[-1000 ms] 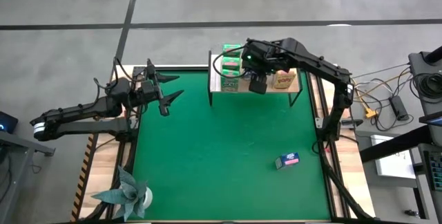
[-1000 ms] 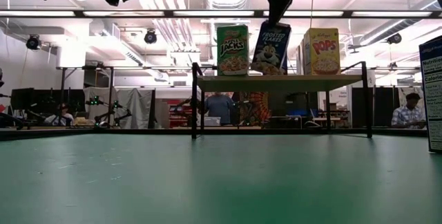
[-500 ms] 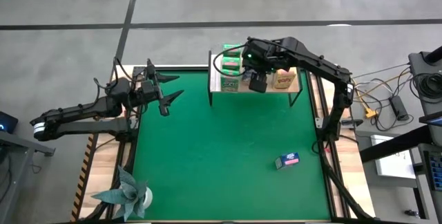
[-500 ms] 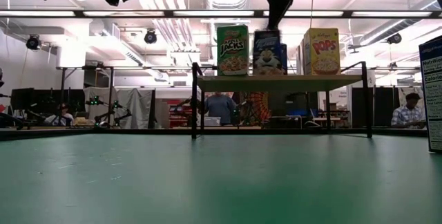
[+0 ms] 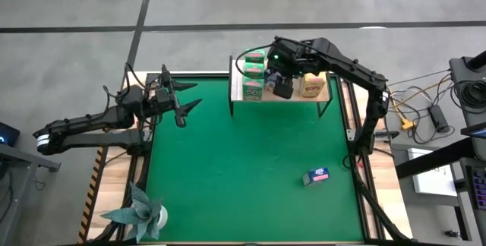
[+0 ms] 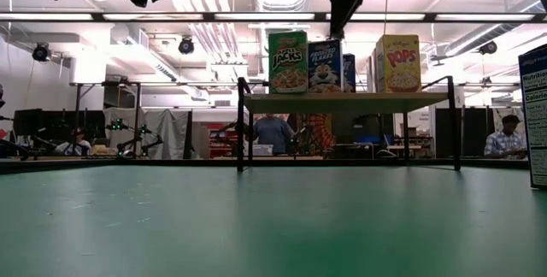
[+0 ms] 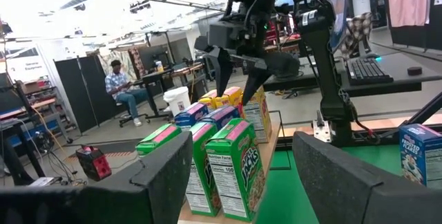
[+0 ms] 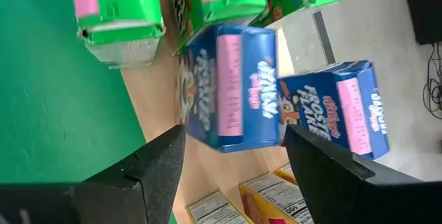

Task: Stack cereal on shelf
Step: Put the left blue cereal box on the shelf aligned with the other blue cereal box

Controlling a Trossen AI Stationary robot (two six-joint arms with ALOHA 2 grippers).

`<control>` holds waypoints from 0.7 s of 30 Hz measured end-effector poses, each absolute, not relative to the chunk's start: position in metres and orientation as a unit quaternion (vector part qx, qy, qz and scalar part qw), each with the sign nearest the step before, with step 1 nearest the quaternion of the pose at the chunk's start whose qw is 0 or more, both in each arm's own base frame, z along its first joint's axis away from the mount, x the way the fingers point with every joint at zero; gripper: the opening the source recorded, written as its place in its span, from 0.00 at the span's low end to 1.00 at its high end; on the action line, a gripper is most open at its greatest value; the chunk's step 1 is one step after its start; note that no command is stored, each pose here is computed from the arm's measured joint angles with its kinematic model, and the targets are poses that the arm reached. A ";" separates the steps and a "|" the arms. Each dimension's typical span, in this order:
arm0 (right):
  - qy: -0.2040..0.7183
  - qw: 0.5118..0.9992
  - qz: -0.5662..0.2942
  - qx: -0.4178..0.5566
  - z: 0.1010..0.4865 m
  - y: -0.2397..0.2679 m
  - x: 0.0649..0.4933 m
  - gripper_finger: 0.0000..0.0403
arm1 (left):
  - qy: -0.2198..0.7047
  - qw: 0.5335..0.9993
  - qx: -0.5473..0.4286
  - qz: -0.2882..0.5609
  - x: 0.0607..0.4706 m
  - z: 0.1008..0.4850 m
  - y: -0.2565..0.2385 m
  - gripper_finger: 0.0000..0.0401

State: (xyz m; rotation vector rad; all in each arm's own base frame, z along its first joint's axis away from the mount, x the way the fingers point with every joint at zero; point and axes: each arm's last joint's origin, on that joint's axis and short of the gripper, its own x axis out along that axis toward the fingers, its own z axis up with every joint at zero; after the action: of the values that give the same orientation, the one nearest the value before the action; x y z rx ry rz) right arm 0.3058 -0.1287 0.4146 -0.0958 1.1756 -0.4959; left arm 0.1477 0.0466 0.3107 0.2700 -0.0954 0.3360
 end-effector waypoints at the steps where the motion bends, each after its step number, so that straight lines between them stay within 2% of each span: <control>1: 0.545 0.805 -0.233 -0.045 0.417 -0.129 0.305 0.59 | -0.047 0.976 0.134 0.167 0.148 0.311 0.047 0.58; 7: 0.508 0.826 -0.238 -0.058 0.425 -0.130 0.310 0.48 | -0.047 0.976 0.134 0.167 0.148 0.311 0.047 0.58; 18: 0.509 0.826 -0.229 -0.083 0.410 -0.140 0.319 0.08 | -0.047 0.975 0.136 0.167 0.148 0.311 0.047 0.58; 21: 0.521 0.819 -0.227 -0.082 0.403 -0.142 0.319 0.03 | -0.047 0.975 0.138 0.167 0.148 0.311 0.047 0.58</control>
State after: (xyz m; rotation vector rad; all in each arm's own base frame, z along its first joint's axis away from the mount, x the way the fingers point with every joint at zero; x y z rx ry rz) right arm 0.3191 -0.1420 0.4033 -0.1750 1.1094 -0.4827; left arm 0.1477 0.0466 0.3107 0.2775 -0.0939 0.3364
